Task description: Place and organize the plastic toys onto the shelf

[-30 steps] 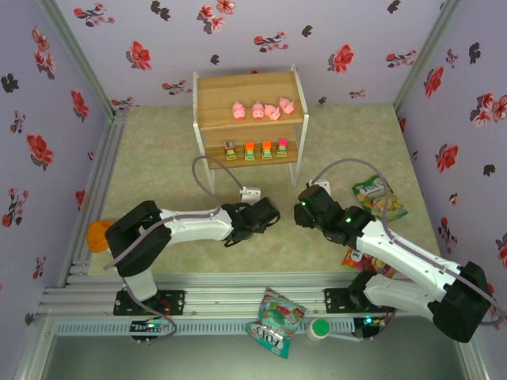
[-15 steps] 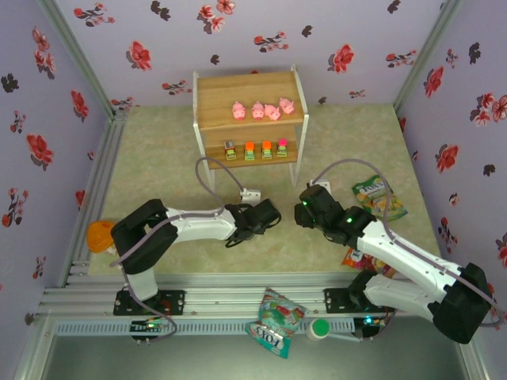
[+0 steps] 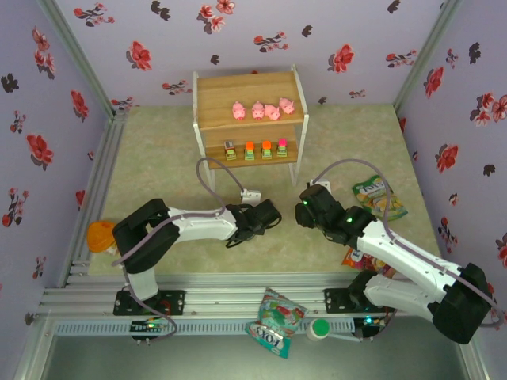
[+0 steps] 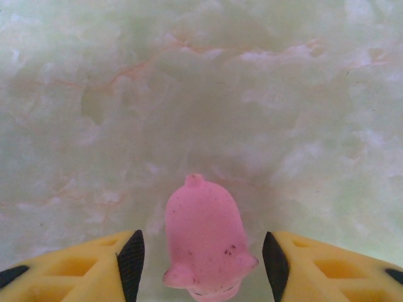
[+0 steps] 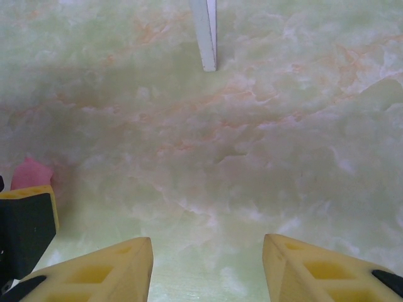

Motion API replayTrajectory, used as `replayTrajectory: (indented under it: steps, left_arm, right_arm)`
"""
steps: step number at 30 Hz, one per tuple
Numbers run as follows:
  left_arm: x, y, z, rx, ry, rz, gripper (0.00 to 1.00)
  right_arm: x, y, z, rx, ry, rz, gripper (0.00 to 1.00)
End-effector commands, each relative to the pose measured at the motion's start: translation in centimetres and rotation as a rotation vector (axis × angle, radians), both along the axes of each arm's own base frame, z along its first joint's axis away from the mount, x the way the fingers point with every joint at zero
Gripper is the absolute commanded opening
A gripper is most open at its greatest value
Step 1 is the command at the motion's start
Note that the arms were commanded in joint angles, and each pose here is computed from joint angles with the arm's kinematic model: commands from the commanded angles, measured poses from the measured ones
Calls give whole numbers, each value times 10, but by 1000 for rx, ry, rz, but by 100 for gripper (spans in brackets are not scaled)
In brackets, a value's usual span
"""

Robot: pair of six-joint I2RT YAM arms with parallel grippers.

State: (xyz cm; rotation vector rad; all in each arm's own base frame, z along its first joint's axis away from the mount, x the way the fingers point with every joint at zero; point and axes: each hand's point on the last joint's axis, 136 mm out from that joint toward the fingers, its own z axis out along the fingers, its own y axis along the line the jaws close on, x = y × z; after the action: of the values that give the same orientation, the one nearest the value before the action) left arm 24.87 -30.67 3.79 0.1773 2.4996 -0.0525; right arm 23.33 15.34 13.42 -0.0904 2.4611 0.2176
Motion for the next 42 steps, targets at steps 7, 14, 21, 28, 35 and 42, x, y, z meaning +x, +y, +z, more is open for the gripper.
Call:
replayTrajectory:
  steps: [7, 14, 21, 28, 35, 42]
  left_arm:
    - [3, -3, -3, 0, 10, 22, 55]
    - [2, -3, -4, 2, 12, 21, 53]
    - [3, -4, -3, 0, 15, 20, 48]
    - [4, 1, -5, 0, 23, 34, 48]
    - [4, 2, -8, 1, 31, 38, 47]
    - [4, 1, -11, -2, 42, 37, 46]
  right_arm:
    - [1, -1, -2, 15, 2, -16, 49]
    - [2, 0, -2, 16, 4, -16, 48]
    - [3, 0, 1, 15, 1, -17, 48]
    - [5, 1, 2, 13, 2, -12, 47]
    - [6, 3, 3, 13, 2, -11, 47]
    - [6, 3, 3, 16, 3, -13, 47]
